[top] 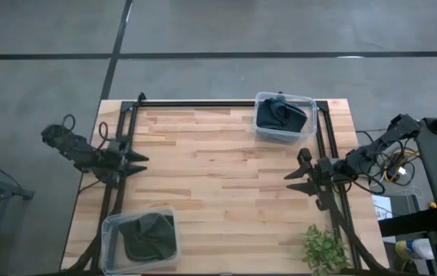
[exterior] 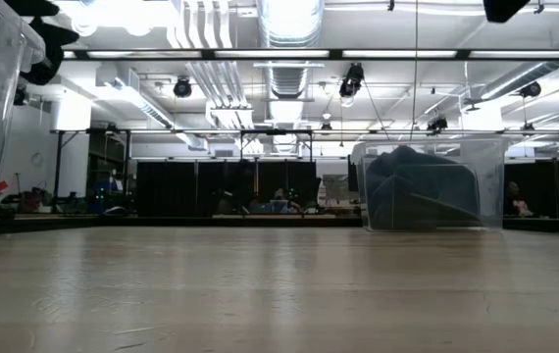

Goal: Pick & Place hat
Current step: Return to Home Position

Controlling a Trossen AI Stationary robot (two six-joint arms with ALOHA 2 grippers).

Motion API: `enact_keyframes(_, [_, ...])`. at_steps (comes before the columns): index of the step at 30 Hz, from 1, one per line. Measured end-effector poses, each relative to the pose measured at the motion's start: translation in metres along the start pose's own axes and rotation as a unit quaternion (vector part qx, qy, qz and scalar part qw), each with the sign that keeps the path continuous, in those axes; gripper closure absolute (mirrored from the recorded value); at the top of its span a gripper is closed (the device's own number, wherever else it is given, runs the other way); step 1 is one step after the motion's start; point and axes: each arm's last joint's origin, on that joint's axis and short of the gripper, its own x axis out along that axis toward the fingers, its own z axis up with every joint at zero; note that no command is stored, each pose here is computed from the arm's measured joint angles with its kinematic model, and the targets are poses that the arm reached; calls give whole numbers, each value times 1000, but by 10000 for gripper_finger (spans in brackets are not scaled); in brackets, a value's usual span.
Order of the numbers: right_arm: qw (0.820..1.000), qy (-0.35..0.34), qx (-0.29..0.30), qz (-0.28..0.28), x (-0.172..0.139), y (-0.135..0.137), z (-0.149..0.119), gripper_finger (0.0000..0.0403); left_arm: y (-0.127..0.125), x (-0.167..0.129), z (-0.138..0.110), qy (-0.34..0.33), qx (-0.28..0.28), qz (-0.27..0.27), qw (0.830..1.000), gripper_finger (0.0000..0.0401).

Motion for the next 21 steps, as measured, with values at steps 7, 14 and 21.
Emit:
enact_keyframes(7, [999,-41,9,10,6,-16,-24,284,-3,13,-9,-20,-12,-4,1000,239])
enact_keyframes(14, [996,-71,-2,51,1,-41,-34,284,3,1,7,-73,-9,31,997,239])
enact_keyframes(21, [991,-111,-16,71,-16,-46,-26,284,9,-32,35,-123,-5,22,992,239])
